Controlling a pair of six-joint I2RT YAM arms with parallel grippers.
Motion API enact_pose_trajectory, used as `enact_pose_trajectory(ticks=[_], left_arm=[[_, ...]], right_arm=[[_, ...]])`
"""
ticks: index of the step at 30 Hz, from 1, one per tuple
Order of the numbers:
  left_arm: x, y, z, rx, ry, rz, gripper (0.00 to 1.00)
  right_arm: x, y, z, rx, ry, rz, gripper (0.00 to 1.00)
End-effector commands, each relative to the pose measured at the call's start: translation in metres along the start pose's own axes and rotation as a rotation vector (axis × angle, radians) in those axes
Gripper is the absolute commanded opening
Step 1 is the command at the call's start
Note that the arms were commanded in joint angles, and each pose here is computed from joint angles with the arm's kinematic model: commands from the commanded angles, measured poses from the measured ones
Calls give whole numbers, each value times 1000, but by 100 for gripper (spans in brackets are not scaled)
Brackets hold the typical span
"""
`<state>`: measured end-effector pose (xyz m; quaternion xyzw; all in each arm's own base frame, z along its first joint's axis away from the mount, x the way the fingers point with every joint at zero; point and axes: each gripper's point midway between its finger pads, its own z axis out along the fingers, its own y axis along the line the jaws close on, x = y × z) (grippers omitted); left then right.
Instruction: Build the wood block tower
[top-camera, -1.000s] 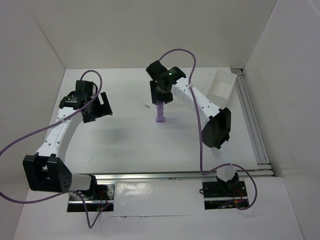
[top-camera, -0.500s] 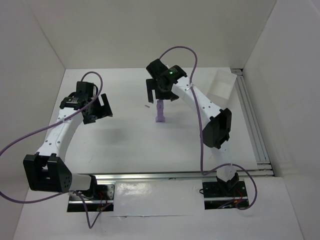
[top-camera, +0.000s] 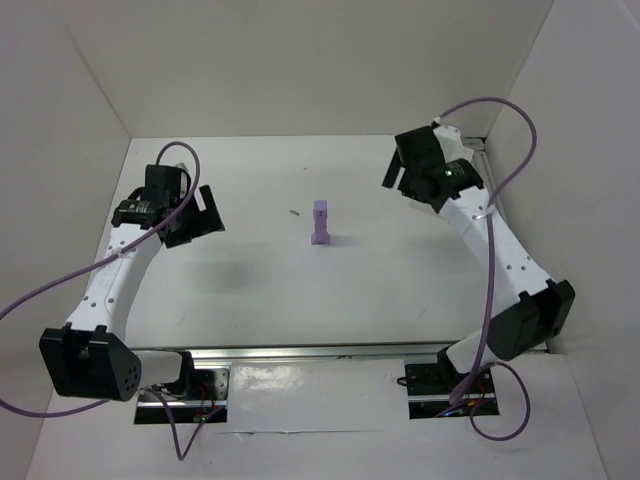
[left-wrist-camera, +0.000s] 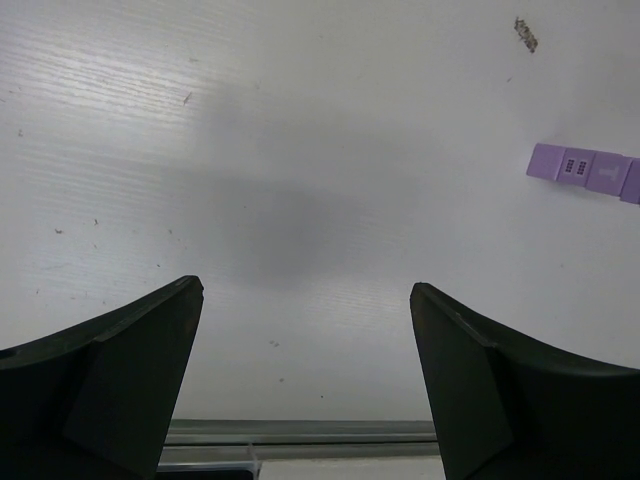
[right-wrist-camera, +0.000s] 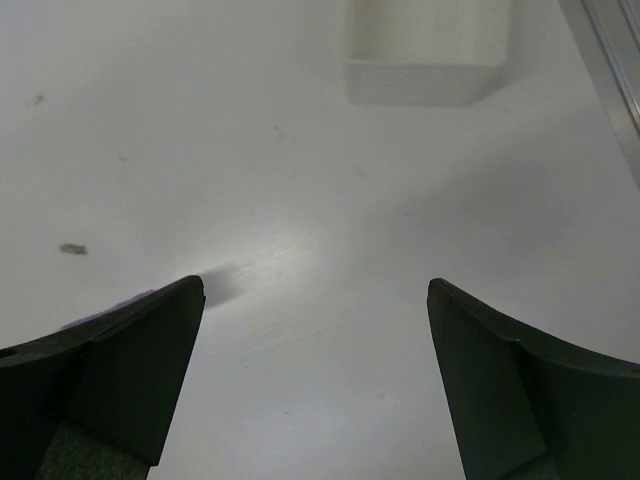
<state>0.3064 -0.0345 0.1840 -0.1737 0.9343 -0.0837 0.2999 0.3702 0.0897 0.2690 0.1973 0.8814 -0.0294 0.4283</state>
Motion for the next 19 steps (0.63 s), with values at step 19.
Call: enact_pose_trajectory(ticks=[19], left_arm=[[14, -8, -18, 100, -10, 45, 98]], right_arm=[[146, -87, 11, 22, 76, 94, 99]])
